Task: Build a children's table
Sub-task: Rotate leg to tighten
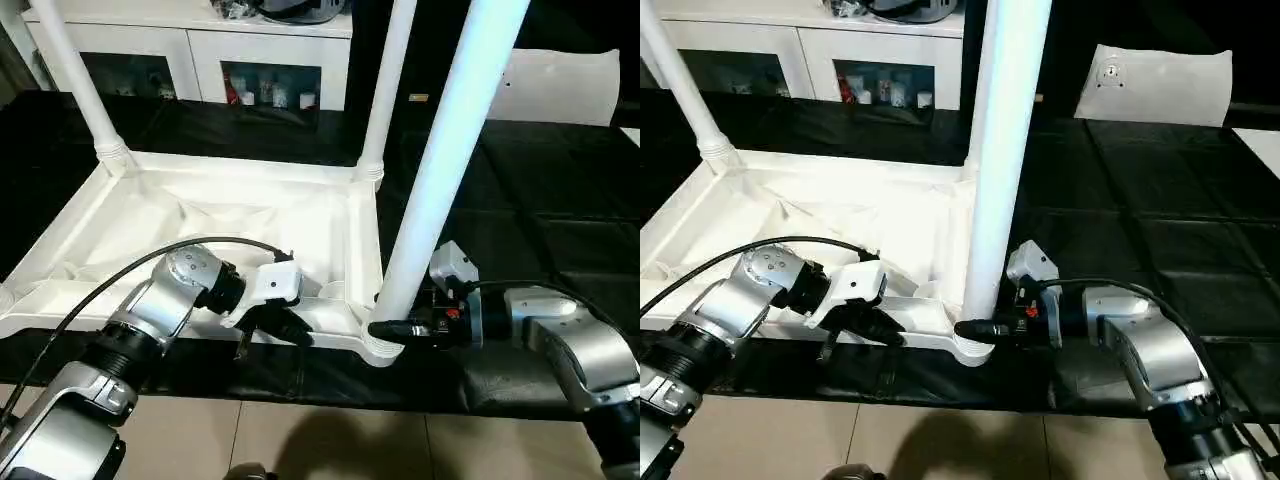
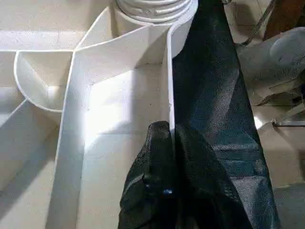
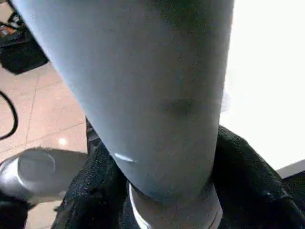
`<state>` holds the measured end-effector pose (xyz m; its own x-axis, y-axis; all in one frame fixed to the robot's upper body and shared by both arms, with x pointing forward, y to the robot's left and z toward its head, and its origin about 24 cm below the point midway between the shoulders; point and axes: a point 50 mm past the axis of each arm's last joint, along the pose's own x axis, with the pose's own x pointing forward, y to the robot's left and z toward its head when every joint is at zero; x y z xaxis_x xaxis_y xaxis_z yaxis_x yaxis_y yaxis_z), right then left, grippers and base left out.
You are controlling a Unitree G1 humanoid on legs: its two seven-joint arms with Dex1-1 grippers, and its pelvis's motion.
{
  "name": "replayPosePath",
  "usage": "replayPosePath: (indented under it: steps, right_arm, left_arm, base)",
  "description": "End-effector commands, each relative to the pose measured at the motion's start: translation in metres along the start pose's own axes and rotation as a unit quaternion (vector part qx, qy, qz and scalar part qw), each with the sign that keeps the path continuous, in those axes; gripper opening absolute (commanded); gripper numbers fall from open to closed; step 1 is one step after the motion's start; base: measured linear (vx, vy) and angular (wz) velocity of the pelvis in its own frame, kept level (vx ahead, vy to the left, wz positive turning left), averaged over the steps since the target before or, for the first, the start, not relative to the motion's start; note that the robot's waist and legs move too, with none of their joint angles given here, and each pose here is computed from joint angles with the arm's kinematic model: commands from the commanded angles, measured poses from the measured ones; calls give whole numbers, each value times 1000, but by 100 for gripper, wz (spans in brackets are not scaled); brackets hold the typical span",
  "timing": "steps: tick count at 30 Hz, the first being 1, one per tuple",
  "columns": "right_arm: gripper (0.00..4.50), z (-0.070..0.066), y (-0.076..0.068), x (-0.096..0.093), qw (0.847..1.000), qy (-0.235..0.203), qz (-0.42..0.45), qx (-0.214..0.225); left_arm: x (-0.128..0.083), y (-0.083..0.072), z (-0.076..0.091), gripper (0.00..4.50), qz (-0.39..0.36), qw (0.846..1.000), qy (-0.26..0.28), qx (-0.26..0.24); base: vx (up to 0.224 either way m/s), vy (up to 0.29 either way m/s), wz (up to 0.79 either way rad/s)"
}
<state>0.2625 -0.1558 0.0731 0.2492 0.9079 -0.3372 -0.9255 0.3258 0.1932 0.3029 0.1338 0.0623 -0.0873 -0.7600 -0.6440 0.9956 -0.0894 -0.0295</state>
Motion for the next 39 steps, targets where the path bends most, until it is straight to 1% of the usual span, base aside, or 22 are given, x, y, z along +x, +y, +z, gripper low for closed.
replayPosePath:
  steps: [1,3,5,7,9,10,13,15,17,21,24,26,27,28,29,30,31,32,36,37,38,39]
  right_arm:
    - [212,0,6,13,999,-33,-19,36]
    - [212,-1,4,25,995,-48,-74,49]
    - [212,1,-2,43,981,-73,-157,83]
    - [210,6,-5,55,972,-88,-196,100]
    - [209,7,-5,58,970,-89,-204,101]
    - [209,15,-14,72,950,-101,-266,130]
    - [206,23,-19,85,934,-102,-312,145]
    - [206,29,-20,94,927,-105,-333,140]
    - [260,31,-21,96,927,-107,-334,134]
    - [294,33,-23,92,925,-121,-336,127]
    - [329,32,-27,70,930,-138,-328,91]
    - [341,31,-28,61,934,-137,-321,81]
    - [363,28,-28,49,943,-134,-298,65]
    - [363,27,-28,46,945,-132,-293,60]
    - [370,26,-28,41,948,-129,-286,53]
    - [378,23,-27,30,958,-117,-259,36]
    - [378,22,-27,29,959,-116,-256,35]
    - [401,20,-26,21,966,-105,-237,23]
    - [424,18,-23,11,976,-86,-201,2]
    - [438,16,-20,4,985,-63,-161,-15]
    - [438,16,-20,3,985,-61,-158,-16]
    - [438,14,-16,-2,991,-42,-122,-28]
  left_arm:
    - [6,6,0,0,35,999,2,-37]
    - [11,12,8,0,73,995,-27,-62]
    - [21,24,22,0,137,984,-61,-91]
    - [28,32,32,0,178,975,-78,-111]
    - [30,34,34,0,191,971,-82,-116]
    - [36,44,47,0,250,952,-102,-143]
    - [41,49,57,0,284,939,-112,-157]
    - [44,51,64,0,299,935,-114,-153]
    - [44,51,66,0,298,936,-113,-149]
    - [39,49,59,0,283,947,-93,-123]
    - [28,42,40,0,251,961,-66,-101]
    - [25,39,35,0,236,966,-60,-89]
    - [20,34,26,0,216,972,-49,-81]
    - [19,33,25,0,208,974,-49,-74]
    - [18,30,24,0,197,977,-48,-65]
    - [14,25,18,0,169,983,-42,-57]
    - [13,25,18,0,167,983,-42,-56]
    - [11,22,14,0,148,987,-38,-49]
    - [7,17,10,0,118,992,-30,-31]
    - [5,14,8,0,92,995,-26,-20]
    - [4,14,7,0,90,995,-26,-19]
    - [2,11,7,0,66,997,-24,-9]
  base:
    - [0,0,0]
    - [0,0,0]
    - [0,0,0]
    - [0,0,0]
    - [0,0,0]
    - [0,0,0]
    - [0,0,0]
    - [0,0,0]
    - [0,0,0]
    - [0,0,0]
    - [0,0,0]
    - [0,0,0]
    - [0,0,0]
    - [0,0,0]
    - [0,0,0]
    - [0,0,0]
    - [0,0,0]
    - [0,0,0]
    - [0,0,0]
    - [0,0,0]
    - [0,0,0]
    - [0,0,0]
